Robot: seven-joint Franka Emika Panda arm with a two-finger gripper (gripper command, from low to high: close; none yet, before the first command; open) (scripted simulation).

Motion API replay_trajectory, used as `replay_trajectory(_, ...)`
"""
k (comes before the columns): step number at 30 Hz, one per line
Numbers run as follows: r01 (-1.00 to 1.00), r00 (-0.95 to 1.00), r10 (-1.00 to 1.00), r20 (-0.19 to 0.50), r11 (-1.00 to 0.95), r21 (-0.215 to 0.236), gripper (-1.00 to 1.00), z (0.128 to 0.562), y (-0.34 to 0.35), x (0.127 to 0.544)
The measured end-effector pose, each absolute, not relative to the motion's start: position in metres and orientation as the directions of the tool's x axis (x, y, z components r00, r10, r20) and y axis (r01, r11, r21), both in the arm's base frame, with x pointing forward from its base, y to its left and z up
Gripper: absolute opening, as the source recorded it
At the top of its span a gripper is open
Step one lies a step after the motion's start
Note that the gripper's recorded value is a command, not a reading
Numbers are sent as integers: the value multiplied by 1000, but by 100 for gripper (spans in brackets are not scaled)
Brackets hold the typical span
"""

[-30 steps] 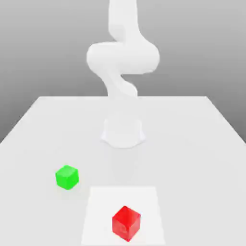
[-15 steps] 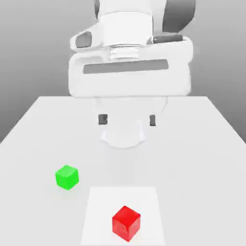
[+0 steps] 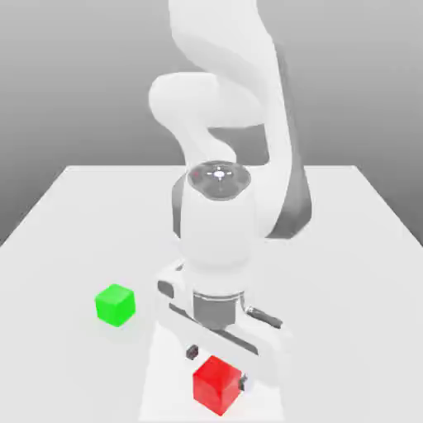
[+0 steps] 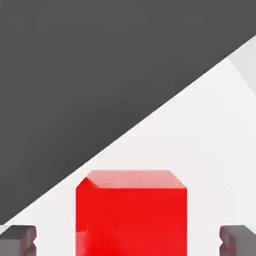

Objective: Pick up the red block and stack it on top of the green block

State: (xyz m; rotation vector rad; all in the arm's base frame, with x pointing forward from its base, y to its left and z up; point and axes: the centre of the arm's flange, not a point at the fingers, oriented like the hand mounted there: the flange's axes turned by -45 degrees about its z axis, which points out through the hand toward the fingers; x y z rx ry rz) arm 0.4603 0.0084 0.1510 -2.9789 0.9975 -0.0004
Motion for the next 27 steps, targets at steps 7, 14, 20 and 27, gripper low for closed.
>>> replay_trajectory(7,-602,798,-602,1,-798,-1,-100,157,9,461)
replay_trajectory(14,-638,770,-638,15,-770,16,-100,223,-47,434)
replay_trajectory(20,-707,707,-707,18,-707,28,-100,244,-141,349)
replay_trajectory(27,-743,669,-743,-1,-669,-4,-100,231,-176,274)
